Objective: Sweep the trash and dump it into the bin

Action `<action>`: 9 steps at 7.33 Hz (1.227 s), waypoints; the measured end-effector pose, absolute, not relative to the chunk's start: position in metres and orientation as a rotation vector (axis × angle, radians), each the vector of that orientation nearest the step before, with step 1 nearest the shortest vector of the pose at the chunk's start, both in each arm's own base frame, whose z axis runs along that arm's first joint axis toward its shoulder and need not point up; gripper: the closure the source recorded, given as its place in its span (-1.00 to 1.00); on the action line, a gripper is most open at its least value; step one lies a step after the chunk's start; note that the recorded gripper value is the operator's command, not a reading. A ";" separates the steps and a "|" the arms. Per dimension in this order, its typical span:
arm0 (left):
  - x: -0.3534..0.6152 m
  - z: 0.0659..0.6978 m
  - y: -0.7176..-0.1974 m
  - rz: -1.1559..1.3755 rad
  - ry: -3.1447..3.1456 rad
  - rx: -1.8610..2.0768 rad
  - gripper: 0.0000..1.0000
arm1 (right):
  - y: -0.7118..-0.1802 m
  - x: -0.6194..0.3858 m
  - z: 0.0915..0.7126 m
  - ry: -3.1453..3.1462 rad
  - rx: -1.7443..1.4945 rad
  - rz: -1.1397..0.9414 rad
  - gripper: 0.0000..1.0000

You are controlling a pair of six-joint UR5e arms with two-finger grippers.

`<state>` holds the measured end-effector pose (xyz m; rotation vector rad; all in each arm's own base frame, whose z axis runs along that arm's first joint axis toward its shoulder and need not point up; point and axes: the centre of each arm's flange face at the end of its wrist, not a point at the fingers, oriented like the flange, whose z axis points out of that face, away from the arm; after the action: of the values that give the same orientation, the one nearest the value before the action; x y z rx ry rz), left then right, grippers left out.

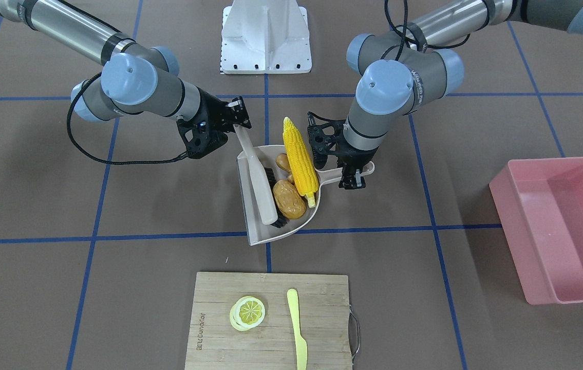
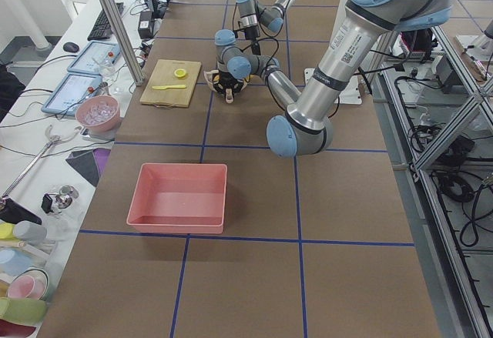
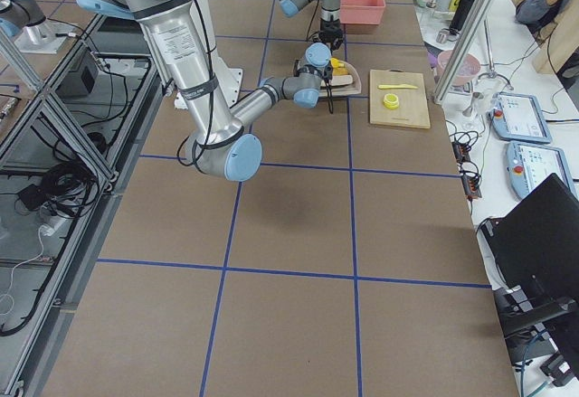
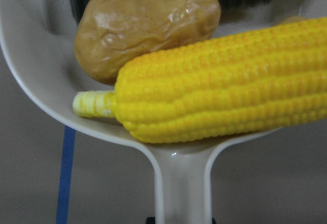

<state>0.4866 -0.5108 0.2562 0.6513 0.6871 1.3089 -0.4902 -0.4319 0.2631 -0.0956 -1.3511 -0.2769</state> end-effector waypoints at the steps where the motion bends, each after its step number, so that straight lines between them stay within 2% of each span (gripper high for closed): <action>1: 0.486 0.254 -0.511 1.284 0.701 0.662 1.00 | -0.441 -0.472 0.266 -1.349 -0.099 -0.259 1.00; 9: 0.450 0.227 -0.529 1.142 0.817 0.778 1.00 | -0.486 -0.351 0.297 -1.299 -0.124 -0.098 1.00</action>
<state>0.4502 -0.5294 0.2267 0.7778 0.8173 1.1419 -0.3514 -0.4862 0.2969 -0.1239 -1.2995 -0.0980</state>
